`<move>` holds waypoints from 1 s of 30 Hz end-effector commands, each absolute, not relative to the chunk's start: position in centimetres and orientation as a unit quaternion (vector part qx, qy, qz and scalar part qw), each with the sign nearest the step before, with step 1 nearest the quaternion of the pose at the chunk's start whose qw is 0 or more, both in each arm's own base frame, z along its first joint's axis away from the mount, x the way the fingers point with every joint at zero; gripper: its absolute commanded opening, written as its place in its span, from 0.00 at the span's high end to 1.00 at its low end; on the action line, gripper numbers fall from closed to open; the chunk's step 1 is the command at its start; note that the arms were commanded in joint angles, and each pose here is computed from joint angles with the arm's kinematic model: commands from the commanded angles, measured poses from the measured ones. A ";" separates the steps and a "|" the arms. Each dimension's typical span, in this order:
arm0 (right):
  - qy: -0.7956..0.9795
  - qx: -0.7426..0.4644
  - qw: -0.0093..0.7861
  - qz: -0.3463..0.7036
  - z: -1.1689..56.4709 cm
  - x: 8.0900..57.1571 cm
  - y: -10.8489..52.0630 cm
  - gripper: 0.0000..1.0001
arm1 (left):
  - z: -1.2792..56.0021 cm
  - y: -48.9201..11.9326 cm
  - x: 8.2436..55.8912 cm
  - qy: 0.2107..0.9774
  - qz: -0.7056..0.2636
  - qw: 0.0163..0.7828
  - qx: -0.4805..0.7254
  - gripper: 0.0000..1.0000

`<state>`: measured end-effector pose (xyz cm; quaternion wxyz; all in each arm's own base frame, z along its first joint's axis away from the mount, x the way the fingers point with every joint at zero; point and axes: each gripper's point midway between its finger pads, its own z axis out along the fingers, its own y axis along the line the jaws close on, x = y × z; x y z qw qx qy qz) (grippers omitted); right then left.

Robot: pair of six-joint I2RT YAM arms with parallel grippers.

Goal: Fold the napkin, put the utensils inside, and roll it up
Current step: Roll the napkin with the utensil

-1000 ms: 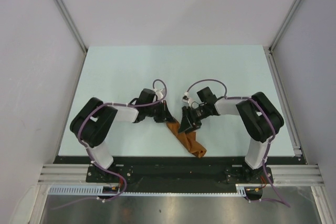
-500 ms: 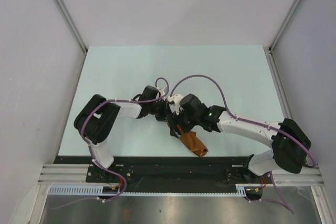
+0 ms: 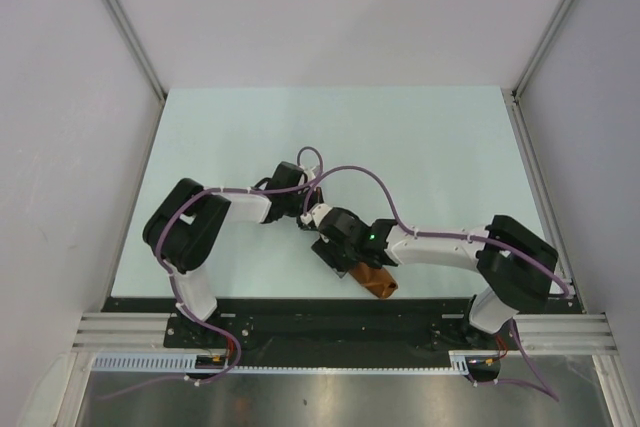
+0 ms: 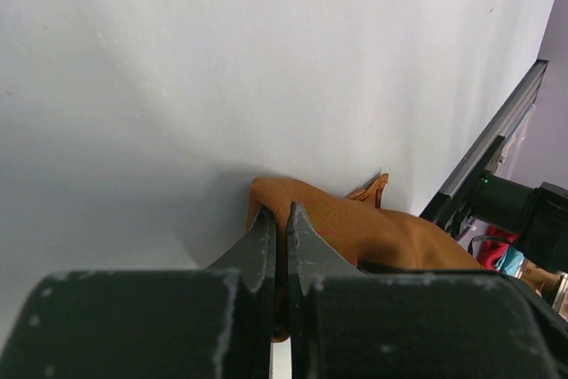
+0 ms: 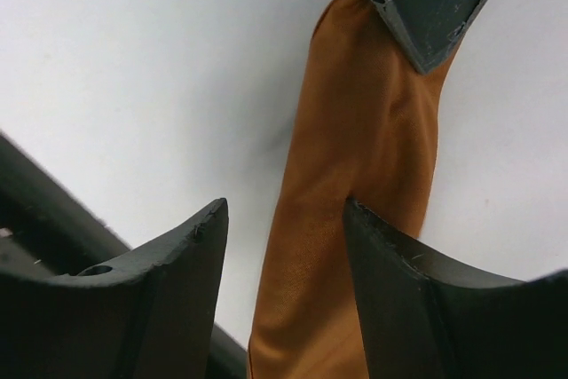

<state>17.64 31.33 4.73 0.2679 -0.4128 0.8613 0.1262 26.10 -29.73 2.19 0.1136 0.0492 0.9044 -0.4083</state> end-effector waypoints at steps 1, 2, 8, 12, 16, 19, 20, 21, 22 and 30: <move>0.861 -0.409 0.293 0.068 4.2 19.5 30.5 0.40 | 2.2 -30.2 27.1 0.904 -0.403 0.129 0.059 1.00; 0.864 -0.409 0.288 0.057 3.6 19.6 30.2 0.40 | 2.4 -30.3 27.2 0.903 -0.405 0.131 0.061 1.00; 0.875 -0.406 0.262 0.012 1.4 19.6 28.5 0.39 | 3.3 -30.8 27.6 0.895 -0.419 0.137 0.063 0.94; 0.890 -0.387 0.243 0.010 0.4 19.6 27.7 0.40 | 4.7 -31.0 28.7 0.888 -0.430 0.153 0.060 0.64; 0.905 -0.363 0.222 0.030 -0.2 19.7 26.9 0.44 | 5.9 -29.9 30.2 0.885 -0.430 0.174 0.045 0.49; 0.913 -0.350 0.196 0.069 -0.5 19.4 26.7 0.53 | 6.7 -28.1 31.5 0.883 -0.426 0.195 0.029 0.43; 0.917 -0.343 0.181 0.096 -0.5 19.1 26.9 0.56 | 6.8 -27.3 32.1 0.883 -0.423 0.201 0.020 0.43; 0.917 -0.339 0.178 0.110 -0.4 19.1 27.0 0.60 | 7.1 -26.7 32.2 0.882 -0.422 0.208 0.019 0.42; 0.918 -0.335 0.166 0.133 -0.3 18.6 27.1 0.63 | 7.1 -26.2 32.3 0.883 -0.419 0.211 0.015 0.42; 0.883 -0.303 0.147 0.327 3.4 18.4 30.6 0.70 | 8.4 -23.7 31.9 0.875 -0.418 0.245 0.008 0.37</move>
